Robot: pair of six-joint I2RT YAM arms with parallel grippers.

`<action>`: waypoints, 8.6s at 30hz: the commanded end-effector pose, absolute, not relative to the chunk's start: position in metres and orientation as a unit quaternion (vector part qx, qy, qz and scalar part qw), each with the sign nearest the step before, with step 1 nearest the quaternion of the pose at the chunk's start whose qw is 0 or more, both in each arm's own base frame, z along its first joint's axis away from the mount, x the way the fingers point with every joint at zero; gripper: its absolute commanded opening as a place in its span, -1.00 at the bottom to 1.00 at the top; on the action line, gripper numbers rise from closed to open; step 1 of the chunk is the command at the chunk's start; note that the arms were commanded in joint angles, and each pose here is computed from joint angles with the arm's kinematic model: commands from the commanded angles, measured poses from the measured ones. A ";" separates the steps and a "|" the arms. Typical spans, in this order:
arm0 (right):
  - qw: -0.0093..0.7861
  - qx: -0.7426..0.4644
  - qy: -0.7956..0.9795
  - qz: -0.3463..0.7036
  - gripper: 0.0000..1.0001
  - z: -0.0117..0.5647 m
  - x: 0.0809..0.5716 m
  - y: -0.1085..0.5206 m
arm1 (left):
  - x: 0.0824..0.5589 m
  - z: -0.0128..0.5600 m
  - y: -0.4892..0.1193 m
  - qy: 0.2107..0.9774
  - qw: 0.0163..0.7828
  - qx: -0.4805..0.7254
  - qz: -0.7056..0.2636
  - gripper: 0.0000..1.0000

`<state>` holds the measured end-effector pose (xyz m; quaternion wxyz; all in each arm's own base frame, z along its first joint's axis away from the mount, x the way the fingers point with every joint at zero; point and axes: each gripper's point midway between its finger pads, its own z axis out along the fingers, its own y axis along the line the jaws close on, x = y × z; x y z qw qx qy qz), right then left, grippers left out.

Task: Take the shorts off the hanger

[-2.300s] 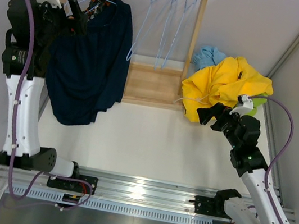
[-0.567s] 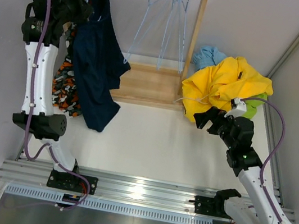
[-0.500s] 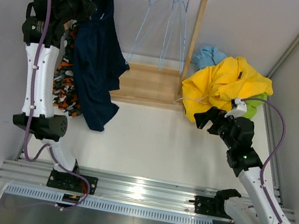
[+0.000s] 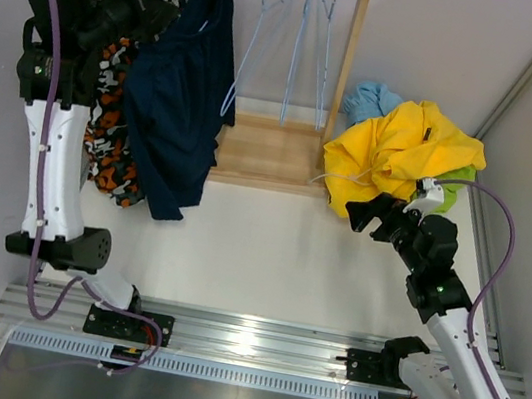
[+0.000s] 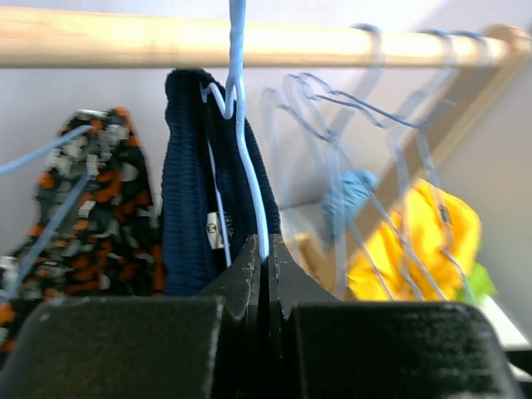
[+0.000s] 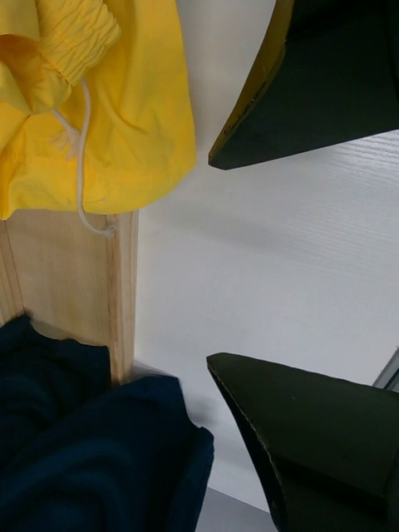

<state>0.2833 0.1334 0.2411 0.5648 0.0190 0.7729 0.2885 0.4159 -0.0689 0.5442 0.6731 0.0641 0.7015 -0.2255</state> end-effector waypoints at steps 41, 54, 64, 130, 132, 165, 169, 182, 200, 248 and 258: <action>0.593 -0.273 0.601 0.461 0.99 0.418 0.203 0.254 | 0.049 0.538 -0.173 0.526 0.603 0.328 -0.503 -1.00; 0.595 -0.290 0.568 0.489 -0.95 0.425 0.211 0.289 | 0.053 0.528 -0.174 0.534 0.594 0.330 -0.503 -1.00; 0.675 -0.176 0.581 0.420 -1.00 0.472 0.272 0.195 | 0.069 0.504 -0.172 0.570 0.584 0.314 -0.485 -1.00; 0.605 0.107 0.758 0.219 0.99 0.253 0.413 0.074 | 0.396 0.457 -0.132 0.771 0.605 0.093 -0.176 -1.00; 0.588 0.107 0.770 0.224 0.99 0.231 0.395 0.079 | 0.405 0.484 -0.137 0.755 0.622 0.099 -0.183 -1.00; 0.580 0.046 0.769 0.264 0.99 0.230 0.335 0.124 | 0.424 0.513 -0.139 0.726 0.668 0.090 -0.140 0.63; 0.573 0.034 0.774 0.266 0.99 0.232 0.329 0.131 | 0.404 0.542 -0.088 0.707 0.701 0.063 -0.073 0.92; 0.563 -0.014 0.786 0.254 0.99 0.257 0.312 0.142 | 0.419 0.500 0.059 0.722 0.687 -0.077 0.031 0.98; 0.535 -0.017 0.805 0.255 0.99 0.211 0.293 0.151 | 0.507 0.458 0.080 0.754 0.650 -0.069 -0.068 0.72; 0.606 -0.220 0.617 0.451 0.99 0.392 0.205 0.207 | 0.148 0.400 -0.163 0.739 0.490 0.281 -0.368 -1.00; 0.605 -0.240 0.604 0.460 0.99 0.409 0.204 0.223 | 0.098 0.480 -0.178 0.640 0.531 0.327 -0.448 -1.00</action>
